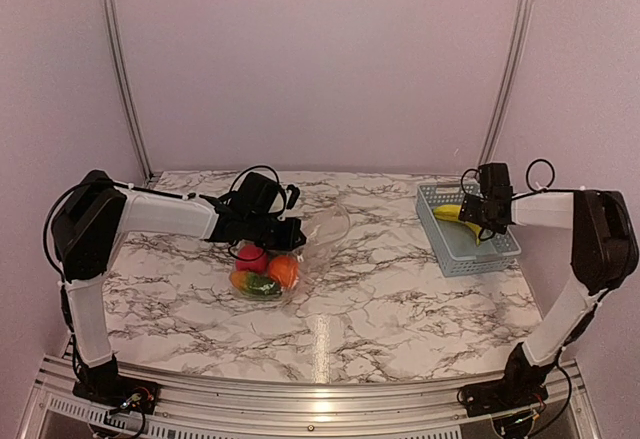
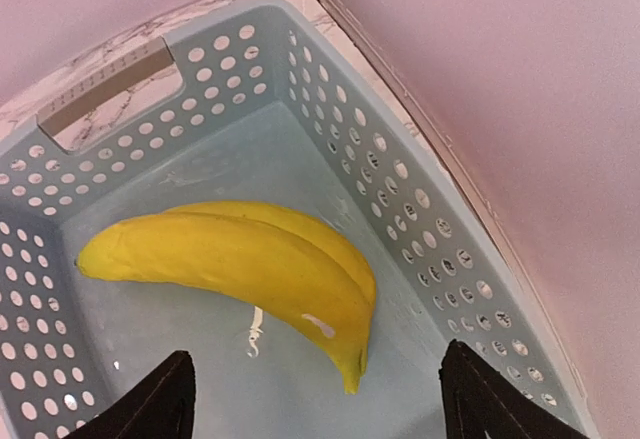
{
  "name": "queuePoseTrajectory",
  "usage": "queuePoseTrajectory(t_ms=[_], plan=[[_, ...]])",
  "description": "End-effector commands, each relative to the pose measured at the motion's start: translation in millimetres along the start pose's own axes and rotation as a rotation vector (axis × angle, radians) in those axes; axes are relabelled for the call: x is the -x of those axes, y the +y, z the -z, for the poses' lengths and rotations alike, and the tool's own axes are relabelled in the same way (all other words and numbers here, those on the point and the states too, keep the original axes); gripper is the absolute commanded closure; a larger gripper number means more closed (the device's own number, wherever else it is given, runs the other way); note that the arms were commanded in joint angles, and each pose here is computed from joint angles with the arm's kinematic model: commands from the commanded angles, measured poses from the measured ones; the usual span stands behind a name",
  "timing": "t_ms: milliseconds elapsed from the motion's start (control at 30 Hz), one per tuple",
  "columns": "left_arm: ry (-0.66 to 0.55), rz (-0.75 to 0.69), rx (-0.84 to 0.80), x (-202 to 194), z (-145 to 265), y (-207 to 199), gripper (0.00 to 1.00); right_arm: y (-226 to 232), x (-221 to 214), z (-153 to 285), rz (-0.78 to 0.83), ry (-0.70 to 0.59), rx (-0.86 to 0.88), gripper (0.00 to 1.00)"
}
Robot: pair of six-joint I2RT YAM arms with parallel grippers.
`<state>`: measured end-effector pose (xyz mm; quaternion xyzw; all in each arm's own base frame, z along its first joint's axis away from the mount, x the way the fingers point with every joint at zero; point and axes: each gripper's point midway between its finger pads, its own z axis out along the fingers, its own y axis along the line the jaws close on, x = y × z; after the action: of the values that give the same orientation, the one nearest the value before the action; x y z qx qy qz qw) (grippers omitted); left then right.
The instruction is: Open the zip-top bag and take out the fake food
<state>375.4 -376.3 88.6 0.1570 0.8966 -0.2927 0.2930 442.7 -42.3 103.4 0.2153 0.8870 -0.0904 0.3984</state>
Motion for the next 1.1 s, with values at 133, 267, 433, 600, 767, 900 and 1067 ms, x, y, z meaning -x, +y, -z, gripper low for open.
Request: queuePoseTrajectory(t_ms=[133,267,433,600,767,900,1067], plan=[[-0.029,-0.026,-0.075,9,21,-17,1.0,78,29,61,0.132,-0.13,0.334,0.02],[-0.056,-0.037,-0.116,14,29,-28,1.0,134,28,104,0.202,-0.17,0.514,0.01],[-0.094,-0.066,-0.142,22,44,-41,1.0,201,10,161,0.3,-0.211,0.724,0.01],[-0.11,-0.093,-0.131,24,52,-45,1.0,248,-18,225,0.368,-0.256,0.997,0.01],[-0.099,-0.134,-0.108,18,55,-45,1.0,279,-35,264,0.429,-0.28,1.165,0.02],[-0.103,-0.135,-0.112,16,59,-45,1.0,303,-53,273,0.478,-0.252,1.226,0.13],[-0.118,-0.124,-0.115,16,64,-45,1.0,325,-86,262,0.526,-0.177,1.265,0.36]])
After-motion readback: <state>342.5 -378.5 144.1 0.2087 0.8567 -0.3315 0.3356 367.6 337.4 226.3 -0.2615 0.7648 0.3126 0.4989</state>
